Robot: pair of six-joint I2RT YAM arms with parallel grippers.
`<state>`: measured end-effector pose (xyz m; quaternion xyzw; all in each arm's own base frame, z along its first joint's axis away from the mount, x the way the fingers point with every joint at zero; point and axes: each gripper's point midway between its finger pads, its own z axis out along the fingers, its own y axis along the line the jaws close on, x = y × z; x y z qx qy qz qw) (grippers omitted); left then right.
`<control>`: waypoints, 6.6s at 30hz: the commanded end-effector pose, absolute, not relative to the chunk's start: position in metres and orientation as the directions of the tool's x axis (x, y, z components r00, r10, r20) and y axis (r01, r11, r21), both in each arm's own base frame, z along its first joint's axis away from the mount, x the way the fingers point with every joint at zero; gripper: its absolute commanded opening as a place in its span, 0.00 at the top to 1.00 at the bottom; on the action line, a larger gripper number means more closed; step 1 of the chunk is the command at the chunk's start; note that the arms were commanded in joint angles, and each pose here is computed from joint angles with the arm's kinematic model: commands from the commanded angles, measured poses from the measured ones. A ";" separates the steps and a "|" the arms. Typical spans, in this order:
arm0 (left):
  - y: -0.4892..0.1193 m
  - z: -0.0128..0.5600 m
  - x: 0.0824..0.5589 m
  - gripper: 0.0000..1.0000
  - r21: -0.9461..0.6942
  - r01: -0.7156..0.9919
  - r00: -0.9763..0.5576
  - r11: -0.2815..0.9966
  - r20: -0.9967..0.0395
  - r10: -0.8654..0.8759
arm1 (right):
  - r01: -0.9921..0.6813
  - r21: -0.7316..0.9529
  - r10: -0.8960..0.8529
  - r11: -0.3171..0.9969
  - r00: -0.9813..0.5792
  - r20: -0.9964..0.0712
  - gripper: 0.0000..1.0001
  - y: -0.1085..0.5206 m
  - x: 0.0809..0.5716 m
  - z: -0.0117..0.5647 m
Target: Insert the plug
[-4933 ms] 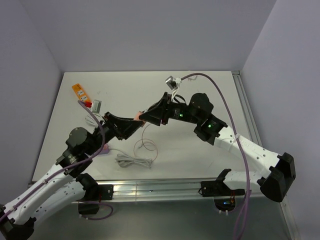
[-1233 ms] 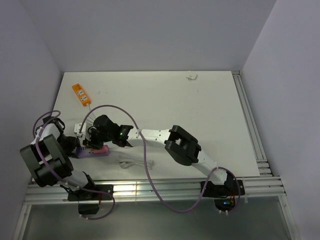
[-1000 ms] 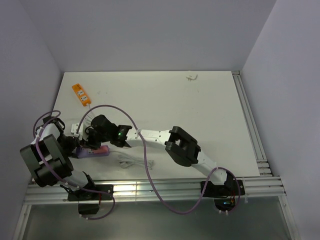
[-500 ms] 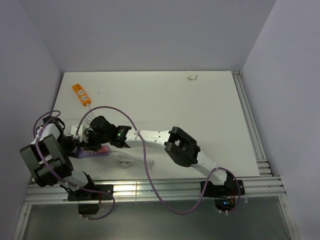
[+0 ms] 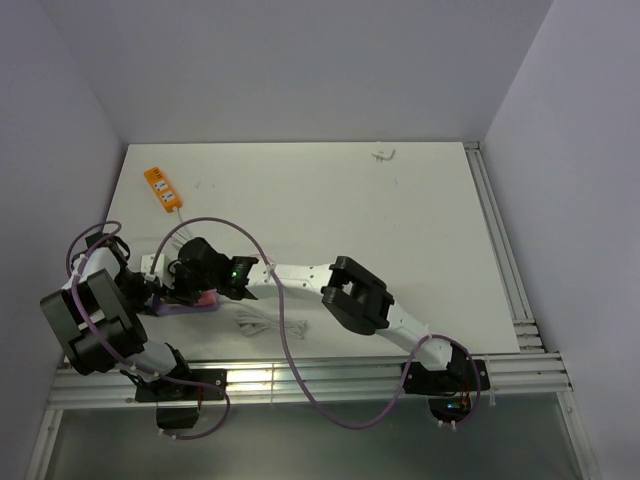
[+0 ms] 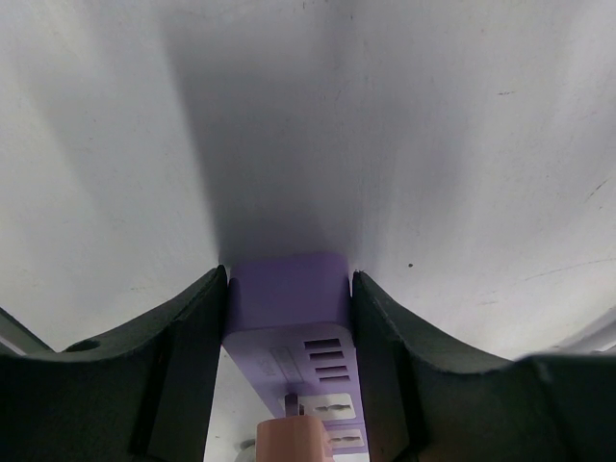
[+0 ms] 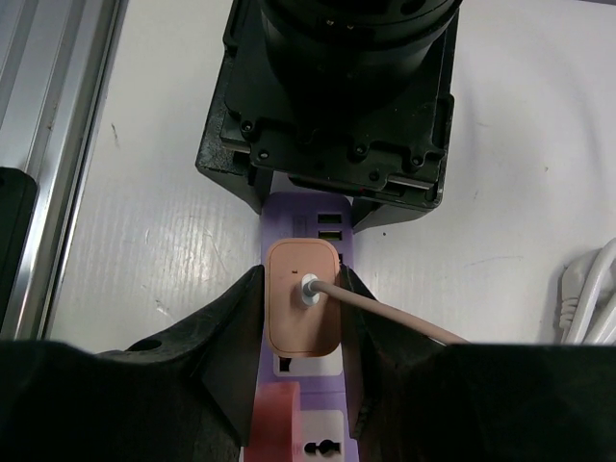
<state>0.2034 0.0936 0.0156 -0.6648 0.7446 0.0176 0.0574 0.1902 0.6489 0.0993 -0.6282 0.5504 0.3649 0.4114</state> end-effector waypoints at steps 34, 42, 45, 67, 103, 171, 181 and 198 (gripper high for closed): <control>0.084 0.012 0.201 1.00 -0.062 -0.996 -0.061 0.066 -0.087 -0.994 | -0.988 -0.151 -0.415 -0.027 0.149 -0.897 1.00 0.632 0.183 0.123; 0.087 0.014 0.202 1.00 -0.060 -0.996 -0.061 0.067 -0.101 -0.993 | -0.988 -0.157 -0.449 -0.012 0.145 -0.882 1.00 0.631 0.187 0.115; 0.086 0.013 0.201 1.00 -0.059 -0.996 -0.057 0.063 -0.096 -0.994 | -0.987 -0.160 -0.461 -0.004 0.144 -0.876 1.00 0.629 0.189 0.110; 0.086 0.010 0.199 1.00 -0.048 -0.997 -0.062 0.067 -0.099 -0.993 | -0.972 -0.224 -0.523 0.073 0.154 -0.838 1.00 0.619 0.209 0.103; 0.085 0.011 0.201 1.00 -0.060 -0.996 -0.062 0.067 -0.092 -0.994 | -0.979 -0.202 -0.574 0.022 0.153 -0.804 1.00 0.624 0.205 0.075; 0.081 0.008 0.201 1.00 -0.079 -0.988 -0.127 0.133 -0.075 -0.989 | -0.992 -0.111 -0.381 -0.064 0.127 -0.916 0.17 0.601 0.196 0.185; 0.081 0.008 0.202 1.00 -0.083 -0.986 -0.141 0.147 -0.078 -0.987 | -0.996 -0.082 -0.493 -0.016 0.080 -0.867 0.38 0.564 0.216 0.151; 0.079 0.007 0.203 1.00 -0.091 -0.985 -0.139 0.144 -0.064 -0.988 | -0.999 -0.045 -0.434 -0.018 0.048 -0.900 0.41 0.558 0.211 0.152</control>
